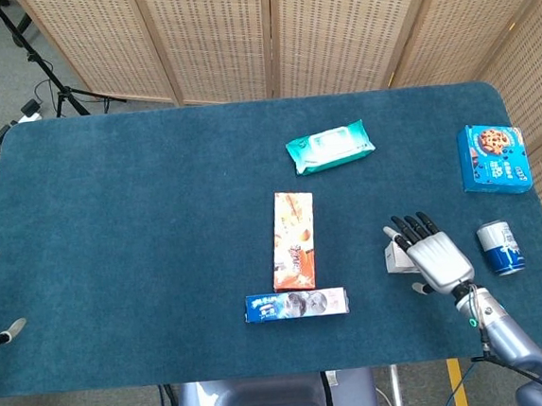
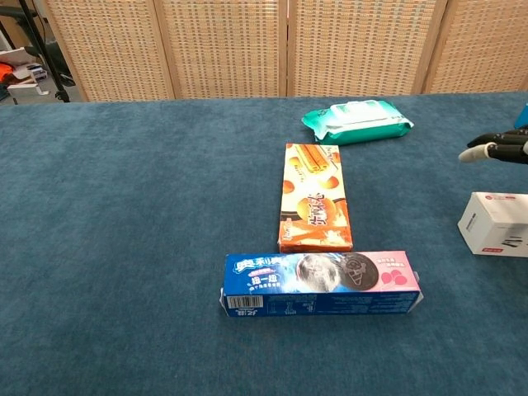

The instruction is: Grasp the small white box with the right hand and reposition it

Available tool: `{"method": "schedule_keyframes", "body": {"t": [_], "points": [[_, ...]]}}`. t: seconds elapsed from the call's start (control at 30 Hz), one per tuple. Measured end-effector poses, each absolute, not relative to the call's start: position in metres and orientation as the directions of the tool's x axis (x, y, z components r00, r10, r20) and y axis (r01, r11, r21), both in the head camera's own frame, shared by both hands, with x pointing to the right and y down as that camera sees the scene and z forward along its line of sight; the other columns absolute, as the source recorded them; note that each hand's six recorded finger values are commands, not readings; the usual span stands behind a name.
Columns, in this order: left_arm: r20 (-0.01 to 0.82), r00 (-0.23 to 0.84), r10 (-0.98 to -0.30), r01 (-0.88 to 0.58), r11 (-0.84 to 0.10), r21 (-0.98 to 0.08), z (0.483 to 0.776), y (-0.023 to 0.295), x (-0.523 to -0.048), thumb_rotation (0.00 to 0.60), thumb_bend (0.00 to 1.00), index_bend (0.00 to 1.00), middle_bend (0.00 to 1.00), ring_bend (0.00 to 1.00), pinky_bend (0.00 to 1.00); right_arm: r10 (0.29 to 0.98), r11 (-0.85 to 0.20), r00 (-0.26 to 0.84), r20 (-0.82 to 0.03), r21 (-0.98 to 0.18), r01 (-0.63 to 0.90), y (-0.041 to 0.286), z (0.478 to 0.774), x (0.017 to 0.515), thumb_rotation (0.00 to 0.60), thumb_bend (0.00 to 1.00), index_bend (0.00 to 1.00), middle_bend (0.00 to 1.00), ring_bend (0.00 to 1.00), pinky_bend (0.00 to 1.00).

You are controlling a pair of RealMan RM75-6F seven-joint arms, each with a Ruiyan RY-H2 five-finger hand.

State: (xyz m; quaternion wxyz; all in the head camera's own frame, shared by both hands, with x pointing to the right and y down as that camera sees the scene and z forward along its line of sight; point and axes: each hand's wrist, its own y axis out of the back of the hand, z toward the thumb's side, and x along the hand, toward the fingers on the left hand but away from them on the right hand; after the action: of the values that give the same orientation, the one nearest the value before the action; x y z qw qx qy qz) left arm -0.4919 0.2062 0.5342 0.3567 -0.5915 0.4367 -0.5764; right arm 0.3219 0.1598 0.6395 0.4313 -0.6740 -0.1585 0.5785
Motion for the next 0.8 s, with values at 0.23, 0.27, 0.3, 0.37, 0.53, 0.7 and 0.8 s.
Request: {"method": "schedule_keyframes", "body": {"t": [0.23, 0.27, 0.3, 0.37, 0.53, 0.7, 0.8], "points": [[0.374, -0.051, -0.926, -0.113, -0.367, -0.923, 0.534, 0.206, -0.495, 0.6, 0.0, 0.0, 0.0, 0.0, 0.0, 0.704, -0.63, 0.189, -0.685, -0.725, -0.28, 0.153, 0.658, 0.303, 0.6, 0.0, 0.12, 0.15, 0.0, 0.0], [0.373, -0.051, -0.926, -0.114, -0.366, -0.924, 0.534, 0.206, -0.495, 0.6, 0.0, 0.0, 0.0, 0.0, 0.0, 0.699, -0.639, 0.178, -0.693, -0.717, -0.278, 0.153, 0.661, 0.299, 0.6, 0.0, 0.13, 0.16, 0.0, 0.0], [0.373, -0.052, -0.926, -0.115, -0.366, -0.924, 0.534, 0.205, -0.495, 0.6, 0.0, 0.0, 0.0, 0.0, 0.0, 0.695, -0.646, 0.171, -0.698, -0.711, -0.278, 0.153, 0.664, 0.297, 0.6, 0.0, 0.14, 0.17, 0.0, 0.0], [0.373, -0.052, -0.926, -0.117, -0.365, -0.924, 0.533, 0.205, -0.496, 0.6, 0.0, 0.0, 0.0, 0.0, 0.0, 0.688, -0.657, 0.162, -0.708, -0.702, -0.274, 0.153, 0.669, 0.29, 0.6, 0.0, 0.18, 0.21, 0.01, 0.0], [0.374, -0.053, -0.926, -0.119, -0.366, -0.923, 0.533, 0.205, -0.496, 0.6, 0.0, 0.0, 0.0, 0.0, 0.0, 0.691, -0.657, 0.153, -0.706, -0.703, -0.274, 0.15, 0.677, 0.279, 0.6, 0.0, 0.24, 0.27, 0.06, 0.0], [0.373, -0.056, -0.926, -0.12, -0.364, -0.923, 0.533, 0.205, -0.497, 0.6, 0.0, 0.0, 0.0, 0.0, 0.0, 0.716, -0.619, 0.142, -0.683, -0.716, -0.324, 0.146, 0.682, 0.28, 0.6, 0.05, 0.31, 0.34, 0.14, 0.0], [0.373, -0.056, -0.926, -0.119, -0.365, -0.923, 0.533, 0.205, -0.497, 0.6, 0.0, 0.0, 0.0, 0.0, 0.0, 0.726, -0.593, 0.134, -0.674, -0.713, -0.373, 0.145, 0.685, 0.283, 0.6, 0.1, 0.34, 0.36, 0.18, 0.0]]}}
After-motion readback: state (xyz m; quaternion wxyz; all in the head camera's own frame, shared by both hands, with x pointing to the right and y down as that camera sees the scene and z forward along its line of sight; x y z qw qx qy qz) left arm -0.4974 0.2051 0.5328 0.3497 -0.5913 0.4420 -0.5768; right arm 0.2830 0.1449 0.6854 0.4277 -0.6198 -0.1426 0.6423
